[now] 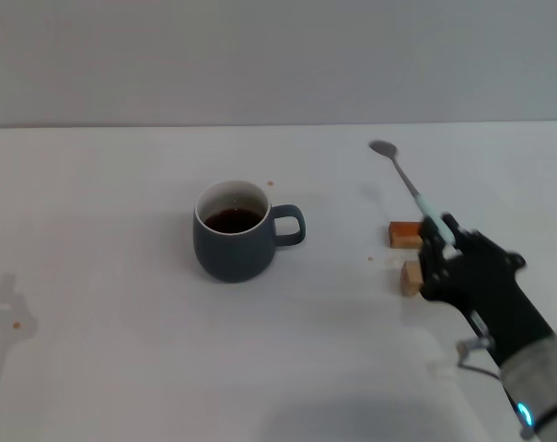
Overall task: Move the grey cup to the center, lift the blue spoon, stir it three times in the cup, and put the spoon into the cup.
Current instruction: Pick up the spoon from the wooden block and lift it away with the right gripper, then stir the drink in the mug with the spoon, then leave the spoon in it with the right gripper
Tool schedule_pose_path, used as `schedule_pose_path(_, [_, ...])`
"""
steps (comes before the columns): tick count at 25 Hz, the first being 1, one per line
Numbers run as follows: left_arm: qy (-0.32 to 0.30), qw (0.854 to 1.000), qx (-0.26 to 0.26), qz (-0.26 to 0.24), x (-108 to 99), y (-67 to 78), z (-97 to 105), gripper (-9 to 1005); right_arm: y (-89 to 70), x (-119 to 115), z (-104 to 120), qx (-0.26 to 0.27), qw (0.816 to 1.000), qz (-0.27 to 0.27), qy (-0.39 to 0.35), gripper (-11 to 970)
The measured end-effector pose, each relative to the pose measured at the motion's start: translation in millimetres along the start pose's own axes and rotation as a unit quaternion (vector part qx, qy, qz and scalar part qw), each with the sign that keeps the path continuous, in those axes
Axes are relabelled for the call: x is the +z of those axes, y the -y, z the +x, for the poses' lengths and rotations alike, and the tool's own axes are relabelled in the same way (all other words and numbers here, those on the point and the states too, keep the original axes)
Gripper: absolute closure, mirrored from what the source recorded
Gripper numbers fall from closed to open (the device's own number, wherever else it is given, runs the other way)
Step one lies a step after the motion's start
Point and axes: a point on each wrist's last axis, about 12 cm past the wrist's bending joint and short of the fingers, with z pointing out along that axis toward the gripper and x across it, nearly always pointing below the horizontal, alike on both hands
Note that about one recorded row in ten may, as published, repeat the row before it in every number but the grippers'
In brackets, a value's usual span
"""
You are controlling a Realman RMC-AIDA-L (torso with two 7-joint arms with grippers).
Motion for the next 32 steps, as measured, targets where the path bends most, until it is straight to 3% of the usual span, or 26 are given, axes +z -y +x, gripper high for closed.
schedule_pose_path(8, [-0.002,1.0,0.001,-0.002,-3,-1.6,1,998,-29.5,33,-58,-0.063,0.996,-0.037,-0.056,797])
schedule_pose_path(13, [-0.003,1.0,0.001,-0.003,-3,-1.9,1,998,-42.5,35,-83,-0.084,0.992,-0.059,-0.073,797])
schedule_pose_path(19, [-0.004,1.0,0.003,-0.003,-3,-3.4,1,998,-47.6,30,-102,-0.096,0.991,-0.072,-0.067,797])
schedule_pose_path(22, [-0.004,1.0,0.003,-0.003,-3,-3.4,1,998,-47.4,31,-103,-0.109,0.989,-0.075,-0.061,797])
schedule_pose_path(32, [-0.007,1.0,0.001,-0.002,-2,-2.2,2,998,-61.6,52,-88,-0.25,0.968,-0.013,0.01,797])
